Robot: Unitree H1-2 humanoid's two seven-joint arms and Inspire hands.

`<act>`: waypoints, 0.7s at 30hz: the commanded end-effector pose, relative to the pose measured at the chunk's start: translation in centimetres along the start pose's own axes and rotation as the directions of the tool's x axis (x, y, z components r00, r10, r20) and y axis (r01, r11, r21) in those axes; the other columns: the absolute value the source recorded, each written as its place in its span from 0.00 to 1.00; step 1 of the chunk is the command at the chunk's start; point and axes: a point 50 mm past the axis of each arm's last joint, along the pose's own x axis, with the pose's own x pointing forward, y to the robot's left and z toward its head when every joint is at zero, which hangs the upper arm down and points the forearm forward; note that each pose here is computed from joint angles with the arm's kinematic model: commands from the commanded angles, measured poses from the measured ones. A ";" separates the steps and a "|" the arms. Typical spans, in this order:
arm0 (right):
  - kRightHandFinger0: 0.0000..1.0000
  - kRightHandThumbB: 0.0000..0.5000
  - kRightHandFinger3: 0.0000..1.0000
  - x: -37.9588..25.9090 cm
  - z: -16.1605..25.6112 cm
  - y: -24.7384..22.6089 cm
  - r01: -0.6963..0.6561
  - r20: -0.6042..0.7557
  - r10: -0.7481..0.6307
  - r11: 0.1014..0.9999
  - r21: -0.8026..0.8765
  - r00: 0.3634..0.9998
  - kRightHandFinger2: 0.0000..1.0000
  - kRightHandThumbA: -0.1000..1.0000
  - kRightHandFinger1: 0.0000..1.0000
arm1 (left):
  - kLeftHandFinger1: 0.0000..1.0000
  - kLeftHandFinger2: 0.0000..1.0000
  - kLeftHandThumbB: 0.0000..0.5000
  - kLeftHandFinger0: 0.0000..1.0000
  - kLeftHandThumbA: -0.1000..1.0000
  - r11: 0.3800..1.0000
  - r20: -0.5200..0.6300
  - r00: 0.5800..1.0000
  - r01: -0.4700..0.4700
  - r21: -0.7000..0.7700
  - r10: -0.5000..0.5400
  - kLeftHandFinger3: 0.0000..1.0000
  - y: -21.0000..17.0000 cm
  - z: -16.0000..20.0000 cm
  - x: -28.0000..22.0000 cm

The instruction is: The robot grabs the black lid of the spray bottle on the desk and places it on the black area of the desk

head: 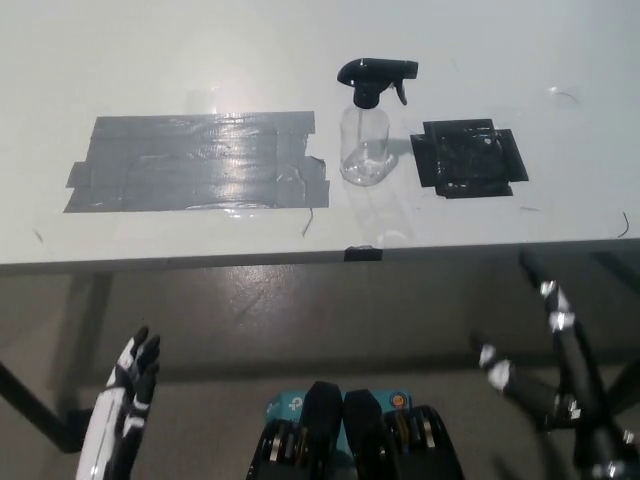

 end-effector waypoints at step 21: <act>1.00 0.79 1.00 25.5 14.6 -2.6 -0.052 0.034 0.095 0.769 -0.637 0.995 1.00 1.00 1.00 | 1.00 1.00 0.22 1.00 1.00 0.996 -0.054 0.995 0.080 0.043 -0.078 1.00 -1.0 -1.9 -0.2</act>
